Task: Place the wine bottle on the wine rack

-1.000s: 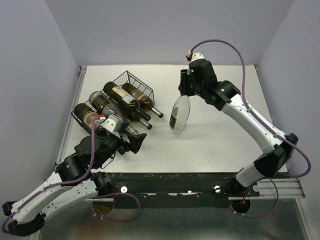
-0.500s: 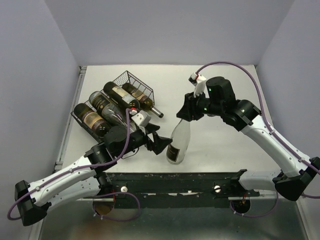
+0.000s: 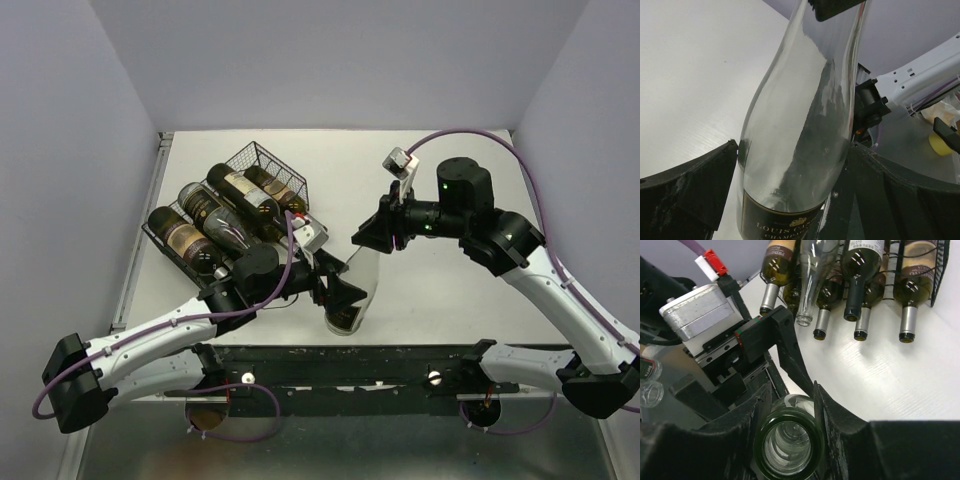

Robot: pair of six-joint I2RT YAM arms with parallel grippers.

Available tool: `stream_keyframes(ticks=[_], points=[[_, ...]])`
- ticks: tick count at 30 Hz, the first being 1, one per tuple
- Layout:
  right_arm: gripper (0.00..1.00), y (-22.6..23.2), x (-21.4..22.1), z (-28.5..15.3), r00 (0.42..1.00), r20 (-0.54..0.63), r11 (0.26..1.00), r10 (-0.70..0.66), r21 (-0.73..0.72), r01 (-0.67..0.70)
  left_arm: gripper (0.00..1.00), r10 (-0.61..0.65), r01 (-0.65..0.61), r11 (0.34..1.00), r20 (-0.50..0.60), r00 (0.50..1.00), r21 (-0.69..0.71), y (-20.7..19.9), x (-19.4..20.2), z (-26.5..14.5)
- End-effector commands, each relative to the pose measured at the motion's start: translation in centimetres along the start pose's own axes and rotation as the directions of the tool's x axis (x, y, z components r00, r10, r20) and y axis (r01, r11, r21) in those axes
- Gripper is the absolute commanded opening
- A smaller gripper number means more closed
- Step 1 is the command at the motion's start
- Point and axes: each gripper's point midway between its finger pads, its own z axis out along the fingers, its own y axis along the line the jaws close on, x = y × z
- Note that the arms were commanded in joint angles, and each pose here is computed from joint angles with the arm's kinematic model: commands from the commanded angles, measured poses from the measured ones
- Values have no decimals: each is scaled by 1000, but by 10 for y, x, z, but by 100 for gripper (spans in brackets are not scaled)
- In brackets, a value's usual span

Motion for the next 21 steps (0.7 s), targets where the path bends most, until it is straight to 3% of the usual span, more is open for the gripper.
stream_keyframes(ticks=[1,14,19,21], points=[[1,54,-51,-25,977,197,971,-86,-203,126,99,45,-48,992,26,999,119,-21,-9,4],[1,87,-57,-42,959,255,915,-122,-347,208,97,88,-103,966,73,993,239,-37,-11,13],[1,85,-54,-44,961,246,921,-125,-332,204,45,119,-136,966,90,989,219,-36,-16,10],[1,82,-52,-44,964,238,927,-121,-319,195,0,143,-157,969,86,986,190,-32,-18,9]])
